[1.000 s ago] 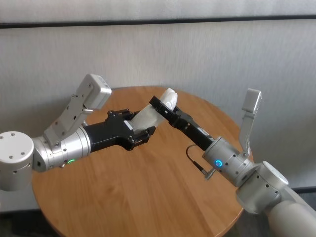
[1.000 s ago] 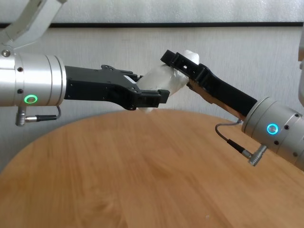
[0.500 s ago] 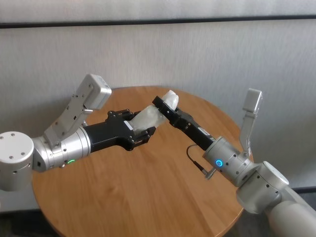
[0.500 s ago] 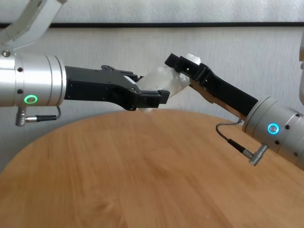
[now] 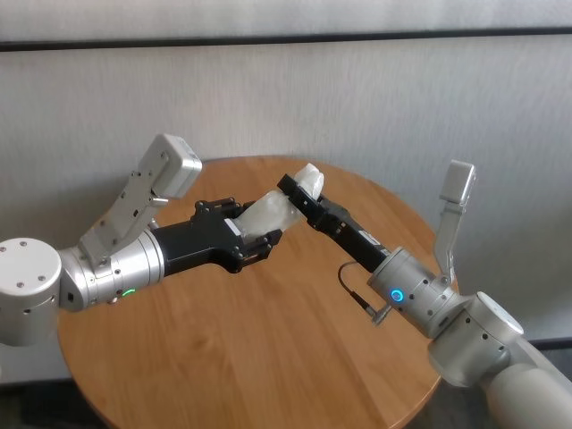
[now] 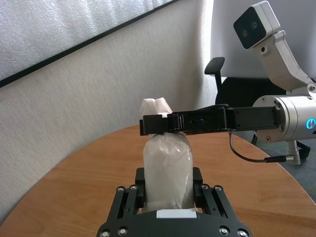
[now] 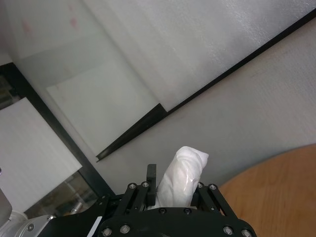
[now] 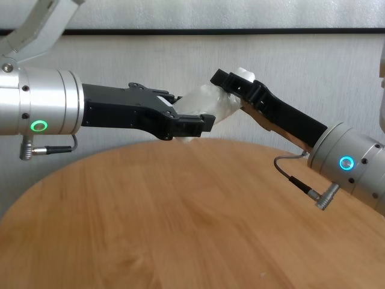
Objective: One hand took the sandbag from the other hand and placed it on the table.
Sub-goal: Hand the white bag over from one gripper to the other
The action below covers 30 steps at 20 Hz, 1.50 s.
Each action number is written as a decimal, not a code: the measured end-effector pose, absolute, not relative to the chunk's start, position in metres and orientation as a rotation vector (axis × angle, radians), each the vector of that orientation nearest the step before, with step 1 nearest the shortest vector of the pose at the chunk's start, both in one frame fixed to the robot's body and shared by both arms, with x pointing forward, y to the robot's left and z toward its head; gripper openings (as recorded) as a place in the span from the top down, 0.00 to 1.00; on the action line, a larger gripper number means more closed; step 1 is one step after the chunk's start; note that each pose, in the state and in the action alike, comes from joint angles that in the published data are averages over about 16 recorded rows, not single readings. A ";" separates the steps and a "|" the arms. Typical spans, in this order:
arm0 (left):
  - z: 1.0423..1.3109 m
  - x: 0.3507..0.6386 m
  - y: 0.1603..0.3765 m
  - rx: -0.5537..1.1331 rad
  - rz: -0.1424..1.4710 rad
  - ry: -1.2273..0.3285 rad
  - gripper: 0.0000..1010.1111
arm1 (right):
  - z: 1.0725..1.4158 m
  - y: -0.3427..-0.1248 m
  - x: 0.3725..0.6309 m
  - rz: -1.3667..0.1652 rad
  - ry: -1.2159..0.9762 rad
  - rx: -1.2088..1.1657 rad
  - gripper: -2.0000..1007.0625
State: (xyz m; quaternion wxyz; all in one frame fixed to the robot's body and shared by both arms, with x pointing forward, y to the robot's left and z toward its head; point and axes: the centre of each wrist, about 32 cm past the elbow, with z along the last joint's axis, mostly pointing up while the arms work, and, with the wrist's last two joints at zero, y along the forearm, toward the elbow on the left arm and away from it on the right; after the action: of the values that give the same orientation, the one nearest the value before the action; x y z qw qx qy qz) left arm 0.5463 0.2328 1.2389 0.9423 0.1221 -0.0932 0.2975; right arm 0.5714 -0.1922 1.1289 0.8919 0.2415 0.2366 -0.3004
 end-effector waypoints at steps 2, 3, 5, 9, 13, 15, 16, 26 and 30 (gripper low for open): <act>1.239 0.546 0.233 0.249 0.606 -0.190 0.43 | 1.129 -0.192 0.571 -0.625 0.490 0.502 0.66; 1.239 0.546 0.233 0.249 0.605 -0.190 0.43 | 1.129 -0.192 0.571 -0.626 0.489 0.503 0.66; 1.239 0.546 0.233 0.249 0.603 -0.191 0.43 | 1.129 -0.192 0.571 -0.627 0.488 0.505 0.66; 1.239 0.546 0.233 0.250 0.600 -0.192 0.43 | 1.128 -0.193 0.570 -0.630 0.483 0.510 0.66; 1.239 0.545 0.233 0.253 0.598 -0.194 0.43 | 1.128 -0.193 0.569 -0.633 0.479 0.515 0.66; 1.239 0.545 0.233 0.254 0.596 -0.195 0.43 | 1.128 -0.193 0.569 -0.634 0.477 0.517 0.66; 1.239 0.545 0.233 0.255 0.595 -0.196 0.43 | 1.127 -0.193 0.569 -0.635 0.477 0.518 0.66; 1.239 0.544 0.232 0.261 0.593 -0.199 0.43 | 1.127 -0.193 0.568 -0.635 0.474 0.524 0.66; 1.239 0.544 0.232 0.261 0.592 -0.199 0.40 | 1.127 -0.194 0.568 -0.634 0.473 0.527 0.66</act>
State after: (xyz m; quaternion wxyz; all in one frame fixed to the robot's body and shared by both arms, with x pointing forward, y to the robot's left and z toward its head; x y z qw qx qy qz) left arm 0.5442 0.2324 1.2388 0.9433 0.1280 -0.0975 0.2905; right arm 0.5684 -0.1935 1.1269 0.8892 0.2535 0.2279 -0.3053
